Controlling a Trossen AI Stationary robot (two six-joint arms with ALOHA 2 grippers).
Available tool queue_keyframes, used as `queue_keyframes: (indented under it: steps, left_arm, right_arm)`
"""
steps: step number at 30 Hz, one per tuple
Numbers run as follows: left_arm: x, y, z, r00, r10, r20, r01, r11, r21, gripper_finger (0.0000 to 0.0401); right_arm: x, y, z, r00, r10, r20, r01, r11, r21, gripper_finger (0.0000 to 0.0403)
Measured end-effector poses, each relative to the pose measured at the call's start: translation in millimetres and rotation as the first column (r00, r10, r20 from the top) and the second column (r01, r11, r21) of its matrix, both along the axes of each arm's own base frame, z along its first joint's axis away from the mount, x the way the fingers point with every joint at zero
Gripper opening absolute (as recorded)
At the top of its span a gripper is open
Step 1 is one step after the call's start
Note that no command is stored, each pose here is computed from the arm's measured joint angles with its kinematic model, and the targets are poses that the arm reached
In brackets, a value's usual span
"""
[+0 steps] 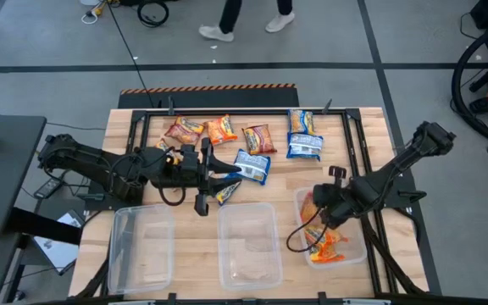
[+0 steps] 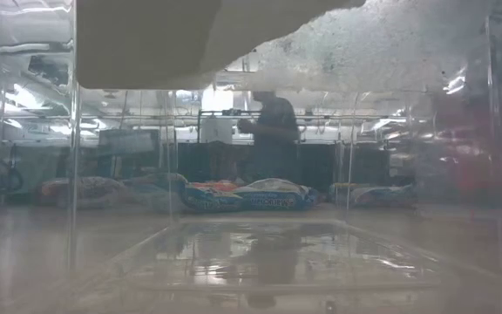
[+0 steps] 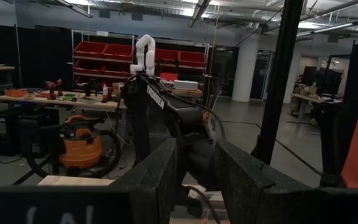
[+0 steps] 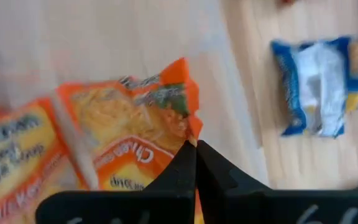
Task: Sort Maruchan noodles
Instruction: Adjust the orange noodle pack on the right transparent bin
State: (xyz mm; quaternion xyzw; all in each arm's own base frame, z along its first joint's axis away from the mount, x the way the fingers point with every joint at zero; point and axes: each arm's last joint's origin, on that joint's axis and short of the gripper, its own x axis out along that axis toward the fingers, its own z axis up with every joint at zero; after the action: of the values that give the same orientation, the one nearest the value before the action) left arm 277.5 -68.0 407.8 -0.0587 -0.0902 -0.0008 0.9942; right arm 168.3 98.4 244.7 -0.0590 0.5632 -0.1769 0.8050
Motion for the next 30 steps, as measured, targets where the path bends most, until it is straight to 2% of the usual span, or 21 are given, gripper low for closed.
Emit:
queue_keyframes:
  steps: [2, 5, 7, 9, 11, 13, 16, 20, 24, 30]
  left_arm:
    - [0, -2, 0, 1.0, -0.008, 0.0, 0.008, 1.0, -0.01, 0.0117]
    - [-1, -3, 0, 1.0, -0.016, 0.0, 0.016, 1.0, -0.027, 0.0117]
    - [-1, -5, 0, 1.0, -0.024, 0.0, 0.024, 0.999, -0.03, 0.0117]
    - [-2, -6, 0, 1.0, -0.027, 0.0, 0.027, 0.999, -0.026, 0.0117]
    - [-2, -7, 0, 1.0, -0.03, 0.001, 0.03, 0.999, -0.025, 0.0117]
    - [-2, -7, 0, 1.0, -0.03, 0.001, 0.03, 0.999, -0.026, 0.0117]
    - [-2, -6, 0, 1.0, -0.027, 0.002, 0.027, 0.999, -0.026, 0.0117]
    - [-2, -6, 0, 1.0, -0.025, 0.002, 0.025, 0.999, -0.025, 0.0117]
    - [-2, -6, 0, 1.0, -0.02, 0.004, 0.02, 0.999, -0.027, 0.0117]
    - [-2, -6, 0, 1.0, -0.021, 0.004, 0.021, 0.999, -0.027, 0.0117]
  right_arm:
    - [-1, 10, -1, 0.998, 0.049, 0.029, -0.05, 0.998, 0.03, 0.0004]
    - [-6, 29, -8, 0.99, 0.142, 0.027, -0.144, 0.976, 0.163, 0.0004]
    - [-9, 43, -11, 0.978, 0.207, 0.033, -0.208, 0.936, 0.284, 0.0004]
    - [-12, 56, -12, 0.958, 0.285, 0.045, -0.279, 0.876, 0.394, 0.0004]
    - [-15, 66, -11, 0.939, 0.337, 0.061, -0.326, 0.821, 0.469, 0.0004]
    - [-17, 72, -10, 0.929, 0.363, 0.079, -0.352, 0.791, 0.501, 0.0004]
    - [-20, 71, -14, 0.935, 0.349, 0.068, -0.338, 0.81, 0.48, 0.0004]
    - [-21, 62, -35, 0.953, 0.301, 0.04, -0.286, 0.846, 0.451, 0.0007]
    - [-21, 57, -53, 0.956, 0.292, 0.017, -0.261, 0.825, 0.501, 0.0009]
    - [-19, 58, -49, 0.953, 0.302, 0.021, -0.267, 0.806, 0.529, 0.0025]
